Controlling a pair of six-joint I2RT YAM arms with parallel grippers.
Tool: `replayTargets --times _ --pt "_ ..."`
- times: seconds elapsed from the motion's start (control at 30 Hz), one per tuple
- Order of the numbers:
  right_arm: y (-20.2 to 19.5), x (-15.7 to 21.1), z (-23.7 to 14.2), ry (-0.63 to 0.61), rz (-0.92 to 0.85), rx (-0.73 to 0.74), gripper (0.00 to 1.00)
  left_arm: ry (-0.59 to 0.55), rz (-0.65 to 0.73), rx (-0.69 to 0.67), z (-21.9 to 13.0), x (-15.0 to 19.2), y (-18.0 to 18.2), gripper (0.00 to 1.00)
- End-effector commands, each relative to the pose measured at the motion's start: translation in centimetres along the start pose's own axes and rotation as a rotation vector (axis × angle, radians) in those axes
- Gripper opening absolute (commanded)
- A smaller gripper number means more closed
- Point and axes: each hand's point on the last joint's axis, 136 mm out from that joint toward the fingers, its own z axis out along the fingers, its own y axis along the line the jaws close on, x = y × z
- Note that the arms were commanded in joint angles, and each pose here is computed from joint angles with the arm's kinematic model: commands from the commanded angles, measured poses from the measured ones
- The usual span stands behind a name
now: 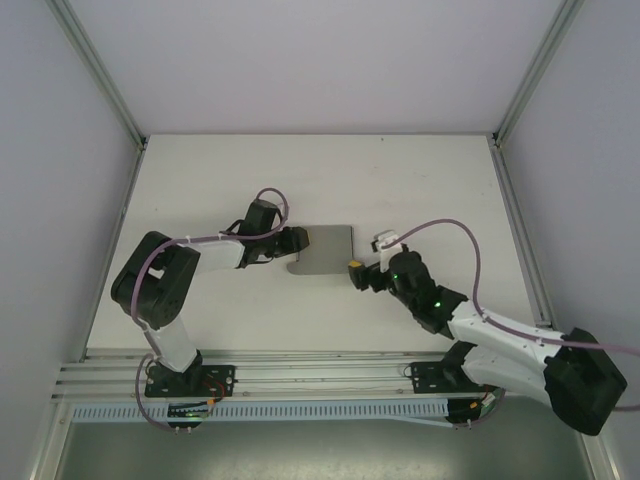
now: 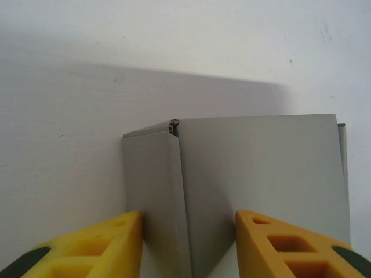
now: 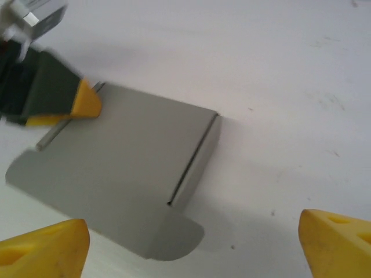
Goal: Assemble paper box
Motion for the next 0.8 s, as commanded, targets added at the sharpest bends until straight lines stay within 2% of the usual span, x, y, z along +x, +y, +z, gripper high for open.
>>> replayTargets --times 0.0,0.07,0.2,0.47,0.63,0.77 --pt "-1.3 0.4 0.5 0.065 0.242 -0.028 0.96 0.092 -0.054 -0.091 1.0 3.6 4.0 0.41" --pt "-1.9 -0.3 1.3 0.081 0.326 -0.027 0.96 0.088 -0.05 -0.084 0.9 3.7 3.9 0.38" --pt "-1.5 -1.1 3.4 0.167 0.387 -0.037 0.96 0.076 -0.049 -0.063 0.6 3.4 3.3 0.35" --pt "-2.5 -1.1 6.9 0.261 0.617 -0.129 0.96 0.051 -0.108 0.008 0.2 3.5 3.1 0.18" --pt "-0.6 -0.1 7.6 0.338 0.672 -0.259 0.96 0.017 -0.185 0.172 -0.9 3.0 2.1 0.14" --pt "0.0 0.8 8.7 0.393 0.721 -0.297 0.96 0.043 -0.196 0.237 -0.7 3.1 1.5 0.04"
